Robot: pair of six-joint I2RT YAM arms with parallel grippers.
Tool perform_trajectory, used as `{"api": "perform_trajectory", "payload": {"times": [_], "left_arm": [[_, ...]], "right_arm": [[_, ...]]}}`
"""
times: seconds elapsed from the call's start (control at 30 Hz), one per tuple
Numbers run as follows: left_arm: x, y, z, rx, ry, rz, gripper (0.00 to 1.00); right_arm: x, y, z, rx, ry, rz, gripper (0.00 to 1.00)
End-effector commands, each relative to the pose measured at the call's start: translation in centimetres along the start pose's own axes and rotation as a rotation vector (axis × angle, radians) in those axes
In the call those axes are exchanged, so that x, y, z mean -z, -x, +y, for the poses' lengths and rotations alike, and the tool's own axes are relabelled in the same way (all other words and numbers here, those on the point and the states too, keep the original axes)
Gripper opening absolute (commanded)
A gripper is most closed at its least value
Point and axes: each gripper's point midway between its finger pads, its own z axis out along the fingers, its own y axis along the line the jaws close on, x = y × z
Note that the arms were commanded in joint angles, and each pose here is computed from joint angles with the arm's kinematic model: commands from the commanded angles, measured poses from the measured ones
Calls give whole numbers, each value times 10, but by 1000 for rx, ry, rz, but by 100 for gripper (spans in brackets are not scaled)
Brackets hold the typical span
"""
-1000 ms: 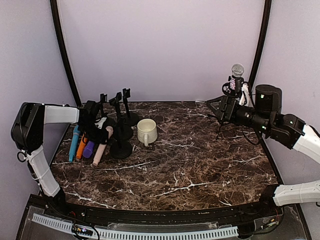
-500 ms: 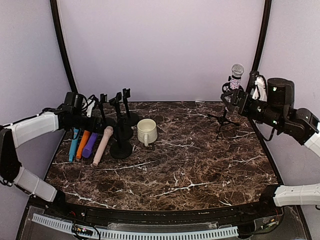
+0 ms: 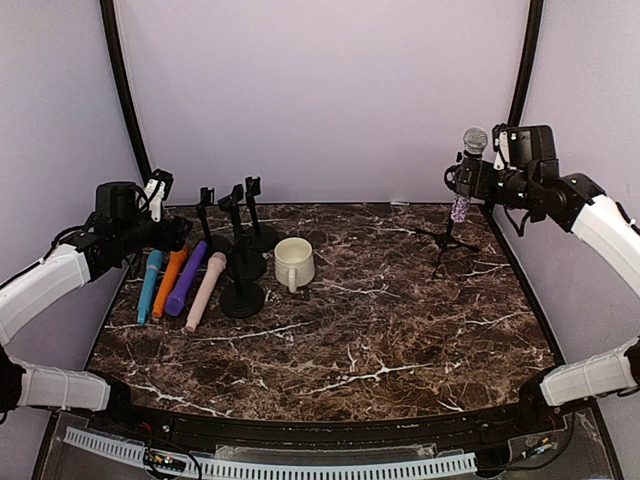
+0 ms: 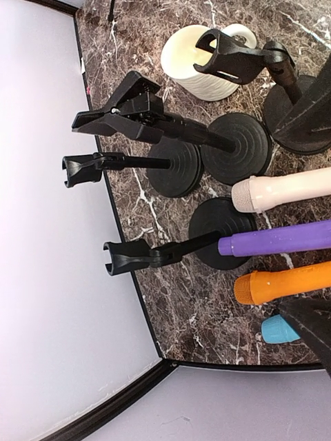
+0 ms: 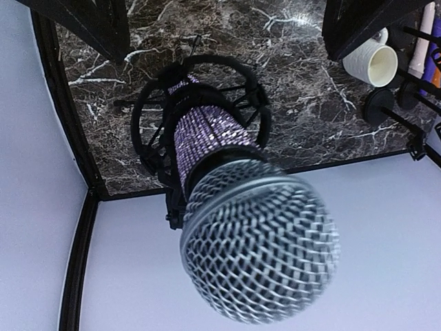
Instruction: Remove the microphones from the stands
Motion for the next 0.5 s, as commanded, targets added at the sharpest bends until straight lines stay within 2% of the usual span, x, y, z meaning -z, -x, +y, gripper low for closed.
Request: {"api": "perform_trajectory", "payload": {"times": [0.0, 0.17, 0.47], "left_arm": [[6, 9, 2, -8, 2, -41, 80], [6, 10, 0, 1, -12, -43, 80], [5, 10, -1, 5, -18, -39, 80]], "right_arm": [[-10, 38, 3, 16, 14, -124, 99], [-18, 53, 11, 57, 33, -198, 95], [-17, 71, 18, 154, 47, -292, 94]]}}
